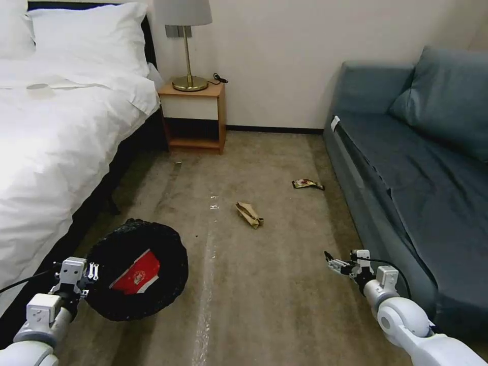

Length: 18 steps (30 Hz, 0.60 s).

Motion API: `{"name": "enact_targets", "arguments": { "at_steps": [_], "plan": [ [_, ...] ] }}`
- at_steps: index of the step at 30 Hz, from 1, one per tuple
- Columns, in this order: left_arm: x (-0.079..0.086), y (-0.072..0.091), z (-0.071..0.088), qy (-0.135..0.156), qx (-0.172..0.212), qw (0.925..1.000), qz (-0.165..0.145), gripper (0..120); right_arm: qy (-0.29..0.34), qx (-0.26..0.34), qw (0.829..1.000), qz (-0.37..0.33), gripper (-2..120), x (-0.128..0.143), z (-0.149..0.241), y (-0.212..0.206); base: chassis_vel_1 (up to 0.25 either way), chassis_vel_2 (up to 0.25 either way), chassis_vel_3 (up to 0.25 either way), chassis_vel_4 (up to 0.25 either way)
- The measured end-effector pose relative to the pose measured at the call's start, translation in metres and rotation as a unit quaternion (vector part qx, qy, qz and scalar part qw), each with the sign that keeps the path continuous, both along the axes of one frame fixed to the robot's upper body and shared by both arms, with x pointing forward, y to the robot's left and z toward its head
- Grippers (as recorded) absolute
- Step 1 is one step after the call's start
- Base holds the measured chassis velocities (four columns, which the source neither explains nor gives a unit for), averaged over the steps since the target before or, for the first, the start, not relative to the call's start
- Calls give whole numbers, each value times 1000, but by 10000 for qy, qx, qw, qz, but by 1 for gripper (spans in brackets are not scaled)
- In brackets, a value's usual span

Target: Pick up the trash bin, then pick up the garbage on the floor and place it into the trash bin.

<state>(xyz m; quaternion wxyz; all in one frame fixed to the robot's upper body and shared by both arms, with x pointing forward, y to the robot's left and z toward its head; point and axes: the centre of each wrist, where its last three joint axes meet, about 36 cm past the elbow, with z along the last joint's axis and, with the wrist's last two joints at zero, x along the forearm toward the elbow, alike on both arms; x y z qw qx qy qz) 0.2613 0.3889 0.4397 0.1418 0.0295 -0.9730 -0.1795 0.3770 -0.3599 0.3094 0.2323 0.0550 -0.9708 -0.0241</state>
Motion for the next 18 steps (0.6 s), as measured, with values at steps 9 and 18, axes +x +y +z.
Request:
{"name": "enact_targets", "arguments": {
  "at_steps": [9, 18],
  "plan": [
    [3, 5, 0, -24, 22, 10000, 33, 3, 24, 32, 10000, 14, 100, 4, -5, 5, -60, 63, 53, -58],
    [7, 9, 2, -59, 37, 10000, 31, 3, 31, 37, 10000, 6, 100, 6, -8, 6, -60, 76, 69, -64]
  ]
}}
